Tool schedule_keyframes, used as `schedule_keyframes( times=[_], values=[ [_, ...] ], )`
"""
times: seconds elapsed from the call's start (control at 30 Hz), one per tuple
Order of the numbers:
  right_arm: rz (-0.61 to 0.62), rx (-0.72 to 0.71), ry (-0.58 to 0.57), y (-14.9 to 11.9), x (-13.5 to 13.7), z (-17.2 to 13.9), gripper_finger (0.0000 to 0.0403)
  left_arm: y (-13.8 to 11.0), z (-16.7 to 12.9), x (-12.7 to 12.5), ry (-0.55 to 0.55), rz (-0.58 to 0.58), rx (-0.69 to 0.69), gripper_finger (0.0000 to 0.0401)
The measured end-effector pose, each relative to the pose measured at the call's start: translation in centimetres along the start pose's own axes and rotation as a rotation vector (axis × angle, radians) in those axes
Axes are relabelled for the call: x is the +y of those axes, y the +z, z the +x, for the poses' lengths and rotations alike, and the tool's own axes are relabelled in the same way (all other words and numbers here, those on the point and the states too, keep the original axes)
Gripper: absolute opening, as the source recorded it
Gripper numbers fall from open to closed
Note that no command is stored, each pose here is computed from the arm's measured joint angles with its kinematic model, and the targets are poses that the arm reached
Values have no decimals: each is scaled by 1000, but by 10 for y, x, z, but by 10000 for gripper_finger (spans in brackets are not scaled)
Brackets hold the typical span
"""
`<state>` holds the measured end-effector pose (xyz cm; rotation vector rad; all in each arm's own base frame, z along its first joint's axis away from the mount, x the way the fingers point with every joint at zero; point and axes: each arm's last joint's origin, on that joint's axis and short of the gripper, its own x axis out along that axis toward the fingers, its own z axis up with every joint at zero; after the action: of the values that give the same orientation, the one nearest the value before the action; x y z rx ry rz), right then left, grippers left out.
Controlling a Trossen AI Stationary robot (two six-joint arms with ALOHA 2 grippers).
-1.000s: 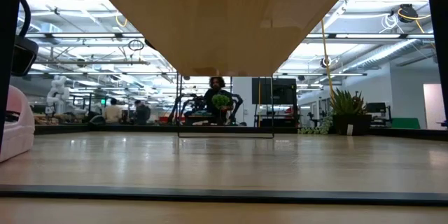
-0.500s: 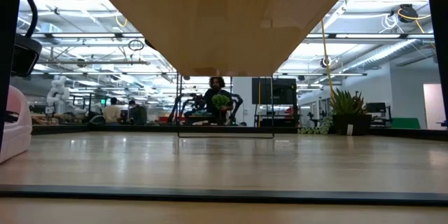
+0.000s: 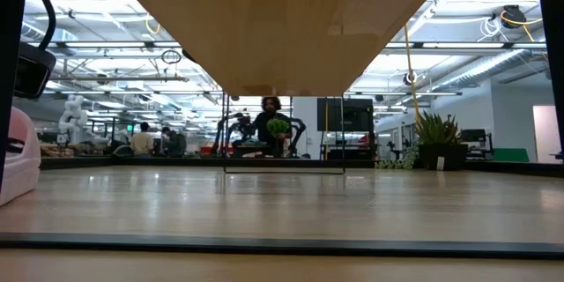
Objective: Pick and place slides into the shelf
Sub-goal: Put the right pink slide on the shelf
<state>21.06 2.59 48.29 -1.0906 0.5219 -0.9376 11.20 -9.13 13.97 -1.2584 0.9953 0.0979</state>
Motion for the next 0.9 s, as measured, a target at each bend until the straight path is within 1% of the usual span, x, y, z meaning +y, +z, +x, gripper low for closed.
schedule_keyframes(
  times=[0.17, 0.27, 0.43, 0.53, 0.6, 0.63, 0.73, 0.9],
  values=[
    [0, 0, 0, 0, 0, 0, 107, 1, 5, -2, -36, 3, 5, 185],
    [0, 0, 0, 0, 0, 0, 107, 1, 10, 2, -58, 3, 13, 164],
    [-1, 0, 0, 0, 0, 0, 107, 1, 15, 7, -118, -1, 17, 107],
    [-2, 0, 0, 0, 0, 0, 107, 1, 16, 7, -117, 12, 15, 60],
    [-1, 0, 0, 0, 0, 0, 107, 1, 15, 7, -120, 36, 6, 22],
    [-2, 0, 0, 0, 0, 0, 107, 1, 15, 6, -126, 47, 3, 13],
    [-1, 0, 0, 0, 0, 0, 107, 2, 15, 4, -154, 56, -9, 8],
    [-2, 0, 0, 0, 0, 0, 107, 1, 13, -3, -230, 37, -6, 3]
  ],
)
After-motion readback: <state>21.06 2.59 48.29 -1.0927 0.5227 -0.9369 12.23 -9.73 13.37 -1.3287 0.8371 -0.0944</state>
